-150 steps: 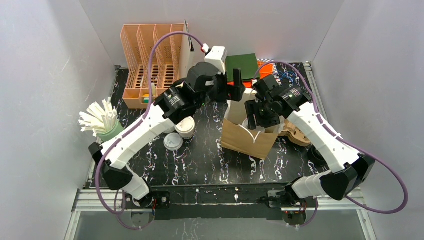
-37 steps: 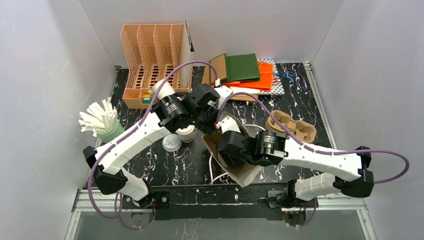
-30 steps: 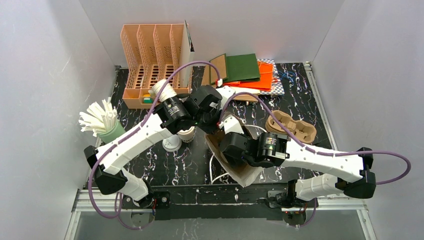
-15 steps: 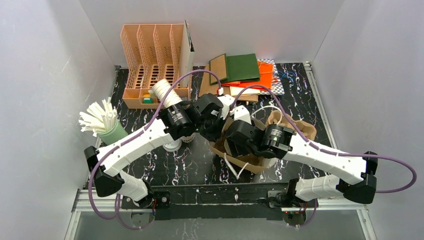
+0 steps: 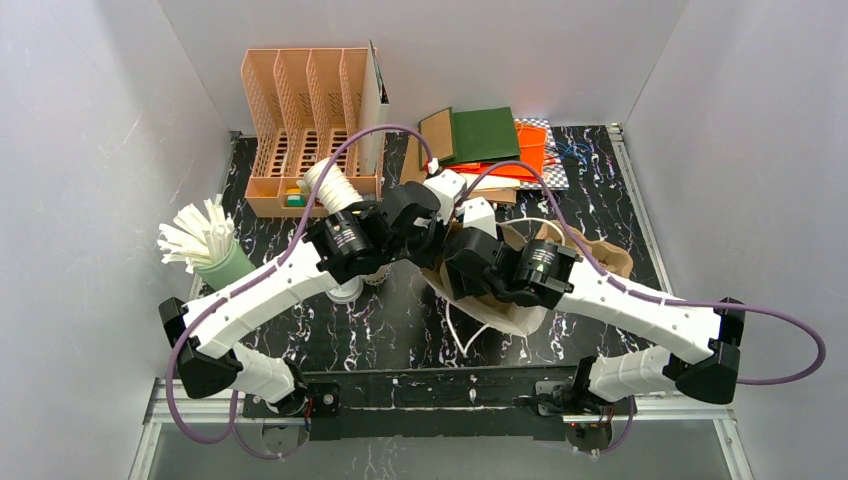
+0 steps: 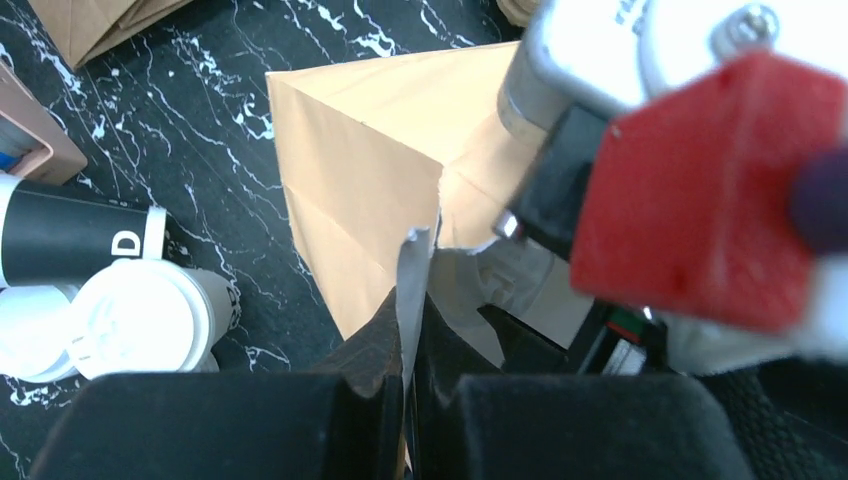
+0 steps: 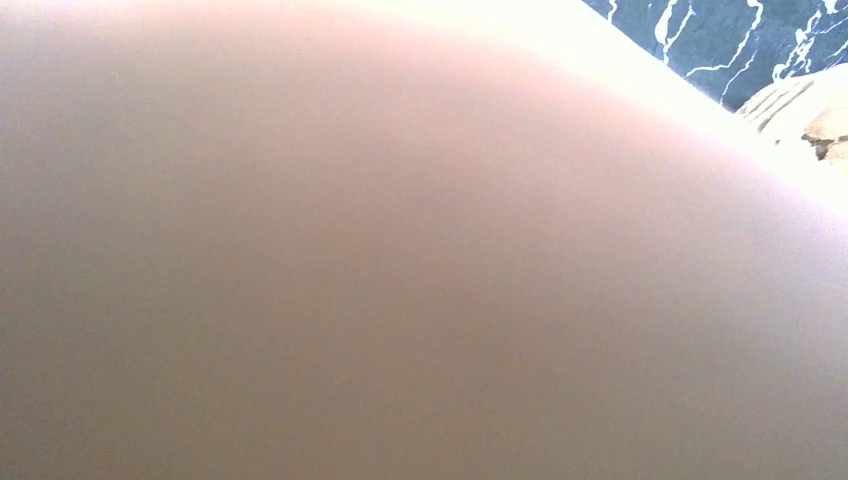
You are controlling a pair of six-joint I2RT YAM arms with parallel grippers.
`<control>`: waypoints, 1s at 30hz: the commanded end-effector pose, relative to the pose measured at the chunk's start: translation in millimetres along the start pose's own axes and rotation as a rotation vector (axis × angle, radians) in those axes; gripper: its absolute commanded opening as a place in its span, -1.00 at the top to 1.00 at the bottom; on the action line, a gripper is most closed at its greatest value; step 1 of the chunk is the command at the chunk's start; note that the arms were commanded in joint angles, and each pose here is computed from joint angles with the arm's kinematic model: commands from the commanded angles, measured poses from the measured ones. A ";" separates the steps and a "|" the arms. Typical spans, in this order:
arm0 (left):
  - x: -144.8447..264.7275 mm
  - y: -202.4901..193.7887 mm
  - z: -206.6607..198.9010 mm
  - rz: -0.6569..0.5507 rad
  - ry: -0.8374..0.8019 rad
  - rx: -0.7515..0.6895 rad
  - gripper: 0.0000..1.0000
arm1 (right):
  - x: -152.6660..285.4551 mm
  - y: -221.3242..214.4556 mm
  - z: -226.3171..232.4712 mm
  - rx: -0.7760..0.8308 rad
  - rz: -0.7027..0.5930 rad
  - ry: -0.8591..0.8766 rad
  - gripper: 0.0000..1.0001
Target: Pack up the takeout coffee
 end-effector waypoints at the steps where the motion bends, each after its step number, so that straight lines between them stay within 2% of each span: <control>1: 23.2 24.2 -22.3 -0.131 -0.102 -0.071 1.00 | -9.8 26.7 -2.8 -0.054 -0.072 -0.012 0.71; 5: 20.9 19.8 -25.6 -0.126 -0.108 -0.063 1.00 | -21.6 39.3 -20.7 -0.113 -0.073 -0.040 0.71; 10: 17.0 15.6 -30.5 -0.116 -0.110 -0.070 1.00 | -26.9 37.2 -31.8 -0.082 -0.033 -0.089 0.71; 18: 12.6 12.7 -20.3 -0.111 -0.014 -0.068 1.00 | -16.7 22.2 -43.2 -0.043 0.088 -0.165 0.71; 22: 10.4 7.7 -25.6 -0.096 -0.035 -0.027 1.00 | 2.6 28.6 -39.7 -0.032 0.109 -0.119 0.70; 26: 13.2 0.0 -36.7 -0.074 -0.111 -0.020 1.00 | 15.6 11.2 -38.8 0.021 0.227 -0.083 0.70; 30: 17.6 -6.8 -38.4 -0.062 -0.144 0.010 1.00 | 22.7 -2.4 -29.8 0.114 0.235 -0.007 0.69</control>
Point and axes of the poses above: each gripper's point midway between its finger pads, its own x axis back along the fingers, its own z axis along the line the jaws close on, y = z × x, the point moved 2 cm from there along x, back along the fingers, and after that the axes turned 10 degrees about -x, right-handed, at the moved point
